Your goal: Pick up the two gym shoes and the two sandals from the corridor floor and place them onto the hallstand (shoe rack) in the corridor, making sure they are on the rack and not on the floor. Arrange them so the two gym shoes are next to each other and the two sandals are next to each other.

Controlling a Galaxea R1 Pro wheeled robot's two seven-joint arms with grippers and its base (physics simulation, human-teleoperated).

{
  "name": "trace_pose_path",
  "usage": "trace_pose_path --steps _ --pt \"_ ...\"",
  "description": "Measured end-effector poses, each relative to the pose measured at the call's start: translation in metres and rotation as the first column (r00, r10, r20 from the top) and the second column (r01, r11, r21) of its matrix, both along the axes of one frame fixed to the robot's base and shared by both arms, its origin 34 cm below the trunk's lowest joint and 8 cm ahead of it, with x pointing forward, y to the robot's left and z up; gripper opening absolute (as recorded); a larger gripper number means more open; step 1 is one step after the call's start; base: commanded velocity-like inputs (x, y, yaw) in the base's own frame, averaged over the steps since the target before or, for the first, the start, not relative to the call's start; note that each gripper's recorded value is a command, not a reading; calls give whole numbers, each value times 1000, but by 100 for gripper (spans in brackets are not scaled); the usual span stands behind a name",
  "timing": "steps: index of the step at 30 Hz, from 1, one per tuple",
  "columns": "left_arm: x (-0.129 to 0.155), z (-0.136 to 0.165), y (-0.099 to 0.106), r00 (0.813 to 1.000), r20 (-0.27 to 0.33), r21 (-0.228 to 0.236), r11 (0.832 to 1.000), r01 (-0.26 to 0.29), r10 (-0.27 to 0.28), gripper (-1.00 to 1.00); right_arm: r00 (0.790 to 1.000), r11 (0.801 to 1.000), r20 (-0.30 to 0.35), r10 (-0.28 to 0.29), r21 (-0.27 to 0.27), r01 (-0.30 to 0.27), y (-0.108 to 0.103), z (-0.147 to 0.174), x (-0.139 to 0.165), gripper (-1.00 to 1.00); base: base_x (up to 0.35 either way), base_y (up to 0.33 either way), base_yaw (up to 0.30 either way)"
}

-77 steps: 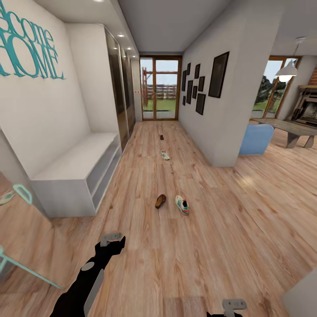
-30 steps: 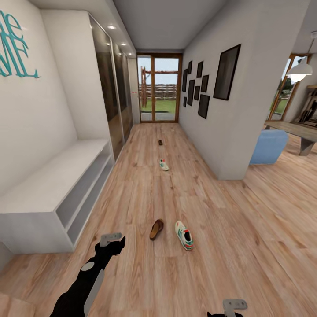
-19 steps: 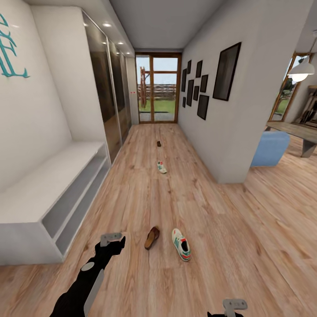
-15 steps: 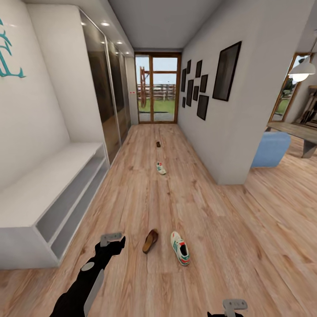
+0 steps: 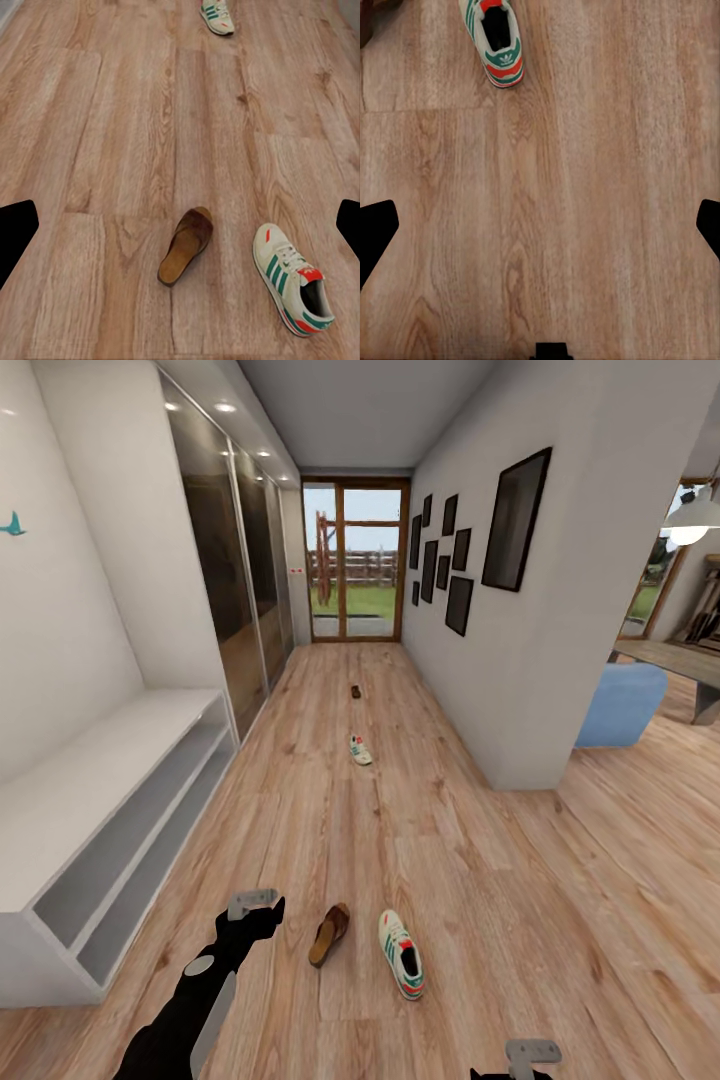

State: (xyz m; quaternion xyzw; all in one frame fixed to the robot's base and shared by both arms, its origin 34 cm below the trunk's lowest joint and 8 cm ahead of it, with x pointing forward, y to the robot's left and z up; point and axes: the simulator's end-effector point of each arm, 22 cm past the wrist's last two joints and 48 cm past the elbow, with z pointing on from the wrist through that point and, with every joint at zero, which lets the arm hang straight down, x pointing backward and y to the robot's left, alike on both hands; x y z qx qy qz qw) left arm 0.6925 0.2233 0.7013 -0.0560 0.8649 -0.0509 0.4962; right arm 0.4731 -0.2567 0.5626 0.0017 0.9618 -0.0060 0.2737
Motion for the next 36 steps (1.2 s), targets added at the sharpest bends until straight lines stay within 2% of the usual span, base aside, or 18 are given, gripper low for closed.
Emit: trace_pose_path --steps 6,11,15,18,21,22,25,36 --pt "2 3 -2 1000 7 3 1000 7 -7 100 1000 1000 2 -5 -1 5 -2 0 0 100 28 -7 0" --pt "1 4 -22 998 11 14 998 57 -57 100 1000 1000 4 -6 -4 6 -5 2 2 100 3 -1 0" --pt "0 0 -30 997 12 20 997 80 -80 100 999 1000 34 -6 -7 6 -6 14 19 100 0 0 0" --pt "1 -3 -32 996 18 24 996 86 -86 100 1000 1000 27 -7 -8 7 -6 25 28 100 0 0 0" --pt "9 9 -31 995 56 27 996 86 -87 100 1000 1000 29 -7 -8 8 -6 47 43 100 0 0 0" --pt "16 24 -32 992 94 28 996 84 -86 100 999 1000 49 -7 -8 8 -6 60 52 100 0 0 0" --pt "20 29 -32 989 117 28 996 84 -86 100 997 1000 76 -7 -3 7 -5 69 60 100 0 0 0" --pt "20 15 -31 988 129 33 996 84 -87 100 996 1000 91 -7 2 7 -4 57 63 100 0 0 0"
